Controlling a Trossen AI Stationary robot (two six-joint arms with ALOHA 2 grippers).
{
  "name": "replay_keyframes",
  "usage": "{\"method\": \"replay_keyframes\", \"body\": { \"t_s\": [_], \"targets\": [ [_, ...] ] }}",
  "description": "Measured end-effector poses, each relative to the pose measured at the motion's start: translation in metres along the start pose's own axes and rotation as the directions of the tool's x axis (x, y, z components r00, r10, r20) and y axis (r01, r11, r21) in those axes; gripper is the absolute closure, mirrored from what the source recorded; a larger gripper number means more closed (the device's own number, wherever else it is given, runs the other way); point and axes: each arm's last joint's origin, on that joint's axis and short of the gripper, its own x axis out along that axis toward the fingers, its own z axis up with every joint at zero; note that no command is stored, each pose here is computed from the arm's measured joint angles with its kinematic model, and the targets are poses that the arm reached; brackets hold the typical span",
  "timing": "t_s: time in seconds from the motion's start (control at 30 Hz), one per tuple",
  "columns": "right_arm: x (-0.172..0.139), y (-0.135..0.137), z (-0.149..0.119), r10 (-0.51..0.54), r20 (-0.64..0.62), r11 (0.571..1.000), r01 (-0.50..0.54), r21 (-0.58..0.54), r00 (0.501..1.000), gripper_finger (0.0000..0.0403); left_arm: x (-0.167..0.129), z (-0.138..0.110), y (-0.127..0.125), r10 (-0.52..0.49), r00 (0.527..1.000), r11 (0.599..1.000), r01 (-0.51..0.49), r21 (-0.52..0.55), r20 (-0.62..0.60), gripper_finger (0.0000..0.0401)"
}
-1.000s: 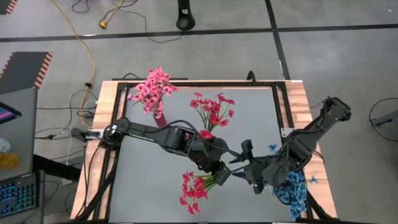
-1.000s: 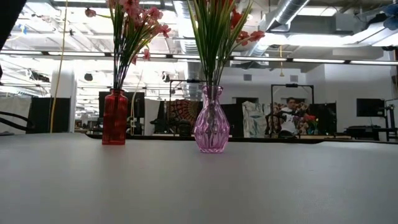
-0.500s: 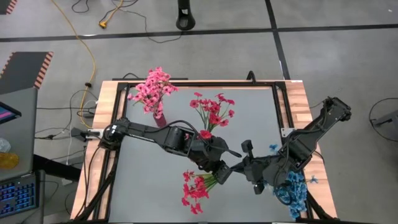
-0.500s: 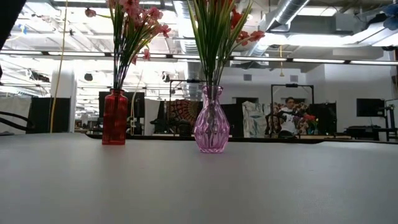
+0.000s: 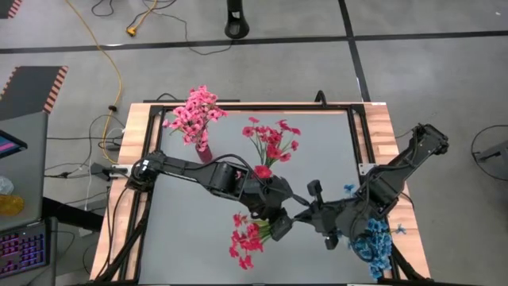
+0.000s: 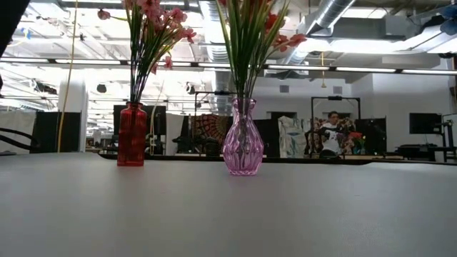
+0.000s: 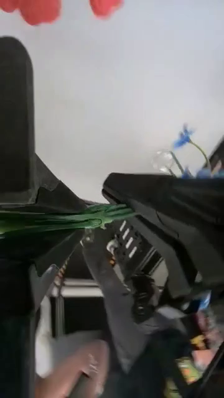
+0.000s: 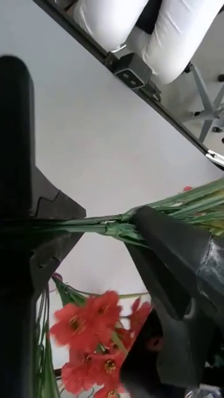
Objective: Sort flowers into vase by color
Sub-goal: Put the red flowers into the pink vase
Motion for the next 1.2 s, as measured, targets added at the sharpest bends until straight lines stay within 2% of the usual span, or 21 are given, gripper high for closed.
{"method": "replay_keyframes", "body": {
  "t_s": [0.1,0.23,0.43,0.53,0.67,0.83,1.03,1.2],
  "targets": [
    [0.0,0.0,0.0,0.001,0.004,1.0,-0.001,0.0,1.0,0.0371,0.0,0.0,-0.001,-0.009,1.0,0.991,0.009,0.132,0.004,0.0359],
    [0.0,0.0,0.001,0.004,0.007,1.0,-0.004,0.001,1.0,0.0359,0.0,-0.001,-0.004,-0.017,1.0,0.964,0.014,0.266,0.012,0.0315],
    [0.0,0.0,0.001,0.004,0.007,1.0,-0.004,0.001,1.0,0.0365,0.0,-0.001,-0.004,-0.02,1.0,0.939,0.015,0.343,0.01,0.0236],
    [0.0,0.0,0.001,0.004,0.007,1.0,-0.004,0.001,1.0,0.0371,-0.002,-0.001,-0.005,-0.043,0.999,0.927,0.046,0.372,-0.015,0.0213],
    [-0.003,-0.002,0.002,0.003,0.023,1.0,-0.003,0.009,1.0,0.0363,-0.014,0.0,-0.008,-0.06,0.998,0.909,0.06,0.412,-0.012,0.0208],
    [-0.007,-0.005,0.004,-0.002,0.046,1.0,0.0,0.024,0.999,0.0361,-0.041,0.001,-0.015,-0.086,0.996,0.89,0.07,0.451,0.017,0.0221],
    [-0.009,-0.011,0.004,-0.02,0.053,0.999,0.018,0.041,0.998,0.037,-0.087,0.001,-0.027,-0.108,0.989,0.856,0.039,0.515,0.104,0.0238],
    [-0.012,-0.026,0.006,-0.06,0.083,0.995,0.052,0.085,0.995,0.0357,-0.131,-0.003,-0.033,-0.108,0.974,0.832,-0.02,0.554,0.198,0.0244]
  ]
}}
